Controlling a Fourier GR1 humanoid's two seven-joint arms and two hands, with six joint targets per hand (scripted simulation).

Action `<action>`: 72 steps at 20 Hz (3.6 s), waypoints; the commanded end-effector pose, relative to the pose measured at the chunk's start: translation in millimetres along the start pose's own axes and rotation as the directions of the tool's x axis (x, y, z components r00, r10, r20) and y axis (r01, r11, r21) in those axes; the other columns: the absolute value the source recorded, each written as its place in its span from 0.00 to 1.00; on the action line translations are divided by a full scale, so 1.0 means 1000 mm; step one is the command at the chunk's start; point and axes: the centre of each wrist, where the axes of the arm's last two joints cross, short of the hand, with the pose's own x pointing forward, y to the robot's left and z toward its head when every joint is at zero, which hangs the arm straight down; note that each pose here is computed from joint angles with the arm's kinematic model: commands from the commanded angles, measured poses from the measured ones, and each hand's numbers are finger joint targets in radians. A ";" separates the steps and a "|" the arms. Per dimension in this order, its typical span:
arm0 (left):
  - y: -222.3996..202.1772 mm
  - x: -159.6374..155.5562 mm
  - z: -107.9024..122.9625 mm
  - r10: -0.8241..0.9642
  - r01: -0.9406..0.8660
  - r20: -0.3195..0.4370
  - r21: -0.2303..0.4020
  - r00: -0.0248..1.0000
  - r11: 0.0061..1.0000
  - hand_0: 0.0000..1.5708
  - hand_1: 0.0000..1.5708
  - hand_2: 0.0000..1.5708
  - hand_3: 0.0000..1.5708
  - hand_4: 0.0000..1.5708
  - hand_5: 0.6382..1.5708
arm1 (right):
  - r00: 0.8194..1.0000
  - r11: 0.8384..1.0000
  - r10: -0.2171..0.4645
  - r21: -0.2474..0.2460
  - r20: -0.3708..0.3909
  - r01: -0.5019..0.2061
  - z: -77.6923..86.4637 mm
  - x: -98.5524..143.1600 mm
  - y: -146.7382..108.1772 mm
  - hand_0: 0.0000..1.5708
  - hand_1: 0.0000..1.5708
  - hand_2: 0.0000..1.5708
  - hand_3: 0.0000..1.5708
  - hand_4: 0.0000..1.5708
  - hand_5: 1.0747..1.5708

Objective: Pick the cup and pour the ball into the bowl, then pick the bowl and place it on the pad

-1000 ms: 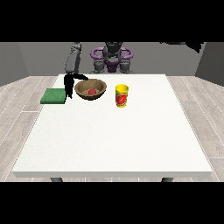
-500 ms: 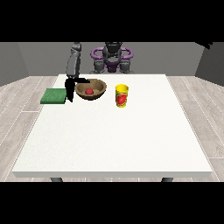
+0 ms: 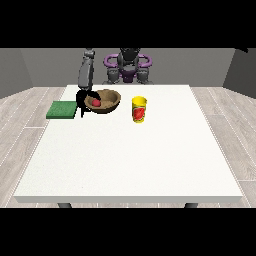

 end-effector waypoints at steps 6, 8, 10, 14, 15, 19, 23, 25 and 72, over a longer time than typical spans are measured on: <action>0.008 0.013 -0.003 0.008 -0.008 0.012 0.008 1.000 1.000 0.00 0.00 0.00 0.00 0.41 1.00 | 0.971 0.989 0.092 -0.096 -0.219 -0.115 0.001 0.000 -0.019 1.00 1.00 1.00 1.00 0.68 0.84; 0.019 -0.004 0.008 0.006 -0.006 -0.035 0.007 0.999 1.000 0.00 0.00 0.00 0.00 0.43 1.00 | 0.964 0.989 0.100 -0.081 -0.244 -0.124 0.002 0.007 -0.026 1.00 1.00 1.00 1.00 0.68 0.83; 0.028 -0.016 0.014 0.010 -0.008 -0.061 0.029 0.998 1.000 0.00 0.00 0.00 0.00 0.45 1.00 | 0.953 0.977 0.153 -0.103 -0.260 -0.185 -0.016 0.027 -0.011 1.00 1.00 1.00 1.00 0.68 0.89; 0.058 -0.023 0.029 0.008 0.006 -0.108 0.128 0.994 0.992 0.00 0.00 0.00 0.00 0.46 1.00 | 0.929 0.974 0.195 -0.046 -0.314 -0.220 -0.039 0.057 0.006 1.00 1.00 1.00 1.00 0.66 0.93; 0.063 -0.033 0.038 -0.003 0.021 -0.120 0.151 0.993 0.988 0.00 0.00 0.00 0.00 0.46 1.00 | 0.918 0.977 0.193 -0.019 -0.345 -0.212 -0.035 0.056 0.000 1.00 1.00 1.00 1.00 0.66 0.94; 0.084 -0.037 0.052 -0.010 0.036 -0.131 0.196 0.991 0.980 0.00 0.00 0.00 0.00 0.45 1.00 | 0.916 0.965 0.255 0.023 -0.309 -0.261 -0.063 0.106 0.000 1.00 1.00 1.00 1.00 0.64 0.95; 0.087 -0.023 0.054 -0.028 0.045 -0.117 0.143 0.993 0.989 0.00 0.00 0.00 0.00 0.45 0.99 | 0.899 0.936 0.337 -0.007 -0.279 -0.353 -0.068 0.134 -0.061 1.00 1.00 1.00 1.00 0.63 0.99; 0.080 -0.024 0.046 -0.016 0.030 -0.088 0.171 0.996 0.985 0.00 0.00 0.00 0.00 0.45 0.99 | 0.893 0.916 0.394 0.007 -0.218 -0.402 -0.077 0.153 -0.063 1.00 1.00 1.00 1.00 0.62 1.00; 0.099 0.039 0.068 -0.079 0.068 0.062 0.162 0.995 0.984 0.00 0.00 0.00 0.00 0.42 0.97 | 0.918 0.916 0.314 -0.176 -0.243 -0.360 -0.073 0.175 -0.165 0.00 0.00 0.00 0.00 0.00 0.86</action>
